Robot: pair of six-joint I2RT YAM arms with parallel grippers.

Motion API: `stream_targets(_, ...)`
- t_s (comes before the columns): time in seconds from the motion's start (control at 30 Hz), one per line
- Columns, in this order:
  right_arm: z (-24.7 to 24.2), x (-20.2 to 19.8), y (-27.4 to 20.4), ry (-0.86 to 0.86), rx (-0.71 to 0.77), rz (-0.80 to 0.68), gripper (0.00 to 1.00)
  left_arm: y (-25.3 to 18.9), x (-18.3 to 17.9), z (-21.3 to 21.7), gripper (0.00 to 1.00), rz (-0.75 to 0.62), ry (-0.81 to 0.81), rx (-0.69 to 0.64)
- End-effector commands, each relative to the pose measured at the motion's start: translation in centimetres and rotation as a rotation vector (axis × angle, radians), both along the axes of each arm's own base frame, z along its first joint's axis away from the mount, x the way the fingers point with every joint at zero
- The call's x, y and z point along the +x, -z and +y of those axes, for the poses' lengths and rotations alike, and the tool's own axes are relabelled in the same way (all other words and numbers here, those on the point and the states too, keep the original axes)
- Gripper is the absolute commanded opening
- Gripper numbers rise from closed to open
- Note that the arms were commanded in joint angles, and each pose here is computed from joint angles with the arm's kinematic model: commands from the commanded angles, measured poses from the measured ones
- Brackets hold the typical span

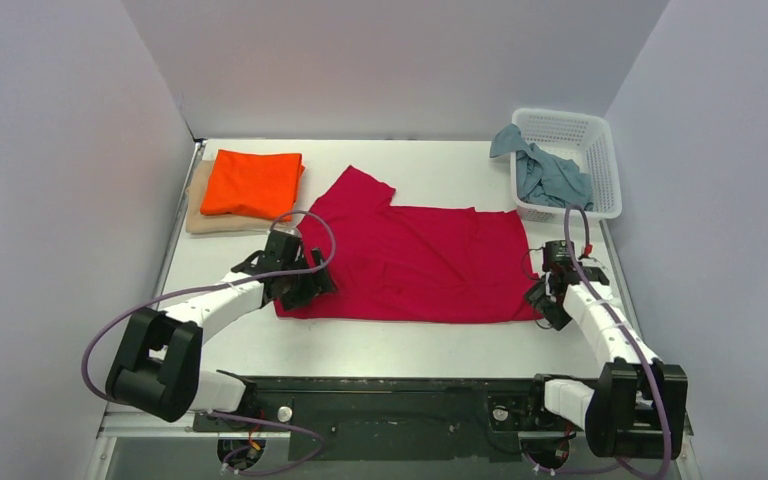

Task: Fold and stack the t-shirts
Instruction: Fold the flattened tshirt in 1/3 of the way

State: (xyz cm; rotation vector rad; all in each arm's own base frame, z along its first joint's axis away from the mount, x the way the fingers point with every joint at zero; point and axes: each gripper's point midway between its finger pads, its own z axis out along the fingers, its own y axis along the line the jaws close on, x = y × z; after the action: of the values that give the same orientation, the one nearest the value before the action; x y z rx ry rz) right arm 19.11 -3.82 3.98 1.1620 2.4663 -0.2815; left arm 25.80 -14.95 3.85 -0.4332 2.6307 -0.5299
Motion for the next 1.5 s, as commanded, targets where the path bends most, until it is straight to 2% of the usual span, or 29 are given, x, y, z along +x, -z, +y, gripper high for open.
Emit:
stream_targets(0.0,0.9,2.7,1.2,-0.005,0.059,-0.045,0.48,-0.9,2.3,-1.6,0.90,-0.087,0.001,-0.081)
stream_targets(0.13,0.9,2.7,2.5,-0.002,0.061,0.011,0.45,0.6,2.0,-1.3,0.90,-0.052,-0.013,-0.063)
stream_targets(0.33,0.7,0.8,4.7,0.041,0.057,0.101,0.33,2.7,1.2,0.7,0.91,0.006,-0.087,0.003)
stream_targets(0.43,0.4,-0.4,5.5,0.073,0.054,0.135,0.23,3.4,0.8,1.9,0.91,0.030,-0.131,0.039)
stream_targets(0.5,0.0,-1.3,5.7,0.107,0.055,0.155,0.21,3.9,0.2,2.9,0.91,0.058,-0.156,0.072)
stream_targets(0.57,-0.2,-2.4,5.9,0.132,0.061,0.176,0.10,4.4,-0.7,3.9,0.91,0.097,-0.189,0.108)
stream_targets(0.6,-0.2,-3.2,5.9,0.137,0.063,0.189,0.01,4.6,-1.5,4.4,0.91,0.127,-0.198,0.123)
stream_targets(0.63,-0.4,-3.7,5.9,0.145,0.063,0.196,0.00,4.8,-2.5,4.8,0.91,0.165,-0.209,0.137)
stream_targets(0.77,-0.1,-5.5,5.9,0.152,0.078,0.226,0.00,4.8,-5.2,6.1,0.91,0.225,-0.271,0.170)
stream_targets(1.03,0.9,-8.3,4.9,0.127,0.116,0.276,0.00,5.0,-10.3,6.3,0.92,0.302,-0.321,0.114)
stream_targets(1.13,1.3,-8.9,4.4,0.125,0.135,0.274,0.00,4.1,-11.1,5.5,0.92,0.287,-0.341,0.049)
stream_targets(1.33,1.9,-10.1,3.6,0.143,0.158,0.262,0.02,2.8,-13.4,6.1,0.92,0.279,-0.416,0.056)
stream_targets(1.47,2.1,-10.9,3.8,0.148,0.161,0.265,0.08,2.0,-14.3,5.6,0.92,0.259,-0.427,0.038)
